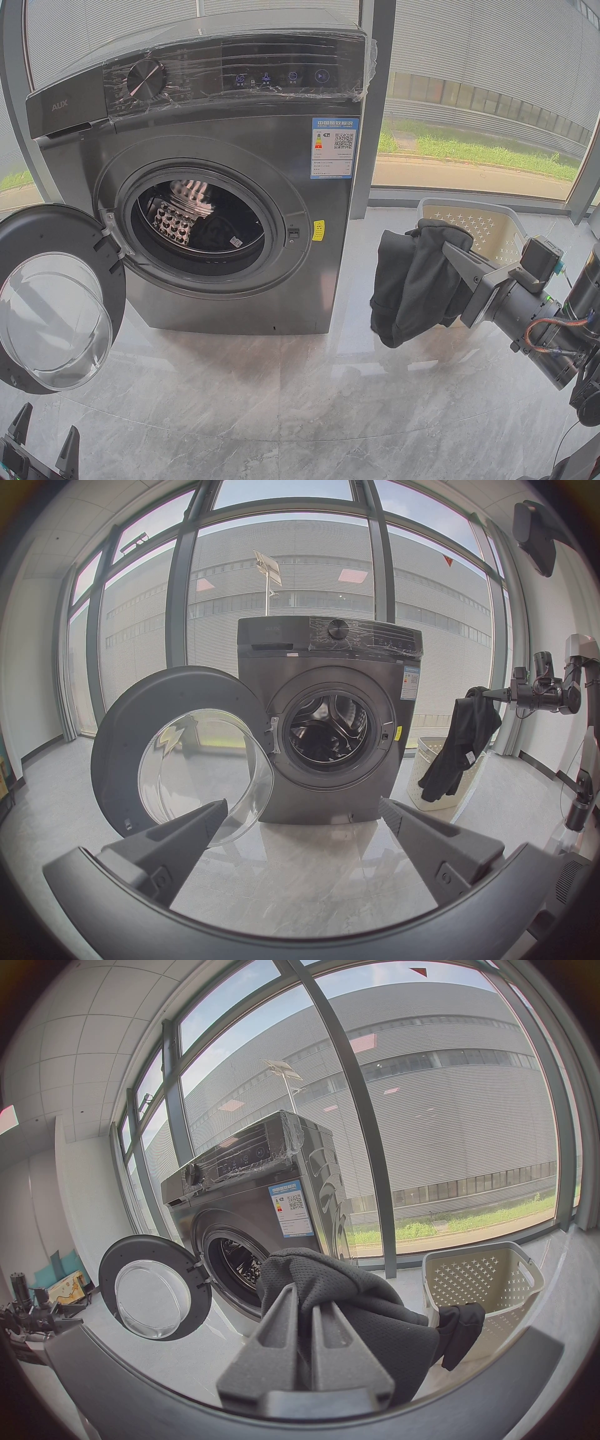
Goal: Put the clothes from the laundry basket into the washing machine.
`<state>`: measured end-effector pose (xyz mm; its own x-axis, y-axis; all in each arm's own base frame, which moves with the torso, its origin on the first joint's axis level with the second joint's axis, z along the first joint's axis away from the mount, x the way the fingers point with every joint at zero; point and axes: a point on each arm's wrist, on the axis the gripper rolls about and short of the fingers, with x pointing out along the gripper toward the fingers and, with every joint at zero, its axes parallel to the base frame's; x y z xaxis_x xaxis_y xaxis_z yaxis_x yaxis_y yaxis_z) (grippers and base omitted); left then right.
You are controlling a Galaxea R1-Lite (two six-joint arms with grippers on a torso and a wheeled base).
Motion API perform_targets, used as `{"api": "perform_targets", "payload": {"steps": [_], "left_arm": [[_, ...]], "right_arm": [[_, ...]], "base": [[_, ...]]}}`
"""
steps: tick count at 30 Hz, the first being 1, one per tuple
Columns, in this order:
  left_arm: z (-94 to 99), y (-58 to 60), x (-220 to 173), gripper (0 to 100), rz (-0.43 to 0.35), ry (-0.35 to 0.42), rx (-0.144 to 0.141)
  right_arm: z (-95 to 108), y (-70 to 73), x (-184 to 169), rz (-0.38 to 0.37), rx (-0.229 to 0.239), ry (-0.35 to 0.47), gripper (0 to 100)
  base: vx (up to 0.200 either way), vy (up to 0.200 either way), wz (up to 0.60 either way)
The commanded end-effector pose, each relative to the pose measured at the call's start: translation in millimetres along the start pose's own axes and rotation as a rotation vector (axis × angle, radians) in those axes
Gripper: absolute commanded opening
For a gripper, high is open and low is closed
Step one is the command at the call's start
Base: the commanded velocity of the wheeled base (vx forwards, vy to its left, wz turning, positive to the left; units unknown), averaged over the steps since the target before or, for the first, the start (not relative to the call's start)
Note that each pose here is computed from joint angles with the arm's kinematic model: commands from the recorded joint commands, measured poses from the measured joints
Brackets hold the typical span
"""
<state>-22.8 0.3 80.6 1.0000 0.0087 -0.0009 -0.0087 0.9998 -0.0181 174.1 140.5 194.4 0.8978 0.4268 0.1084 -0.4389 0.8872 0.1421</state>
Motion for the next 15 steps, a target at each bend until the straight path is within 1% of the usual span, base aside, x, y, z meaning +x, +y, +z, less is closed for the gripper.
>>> {"api": "perform_targets", "payload": {"steps": [1, 3, 15], "left_arm": [[-4.3, 0.1, -0.2, 100, 0.0, -0.004, 0.0], [-4.5, 0.1, -0.2, 100, -0.003, -0.002, 0.0], [-4.5, 0.1, -0.2, 100, -0.001, -0.002, 0.0]], "right_arm": [[-0.9, -0.1, 0.6, -0.001, 0.0, 0.003, 0], [-0.9, -0.1, 0.6, -0.001, 0.0, 0.003, 0], [-2.3, -0.3, 0.2, -0.002, -0.002, 0.009, 0]], "base": [[0.0, 0.0, 0.0], [0.0, 0.0, 0.0], [0.0, 0.2, 0.0]]}}
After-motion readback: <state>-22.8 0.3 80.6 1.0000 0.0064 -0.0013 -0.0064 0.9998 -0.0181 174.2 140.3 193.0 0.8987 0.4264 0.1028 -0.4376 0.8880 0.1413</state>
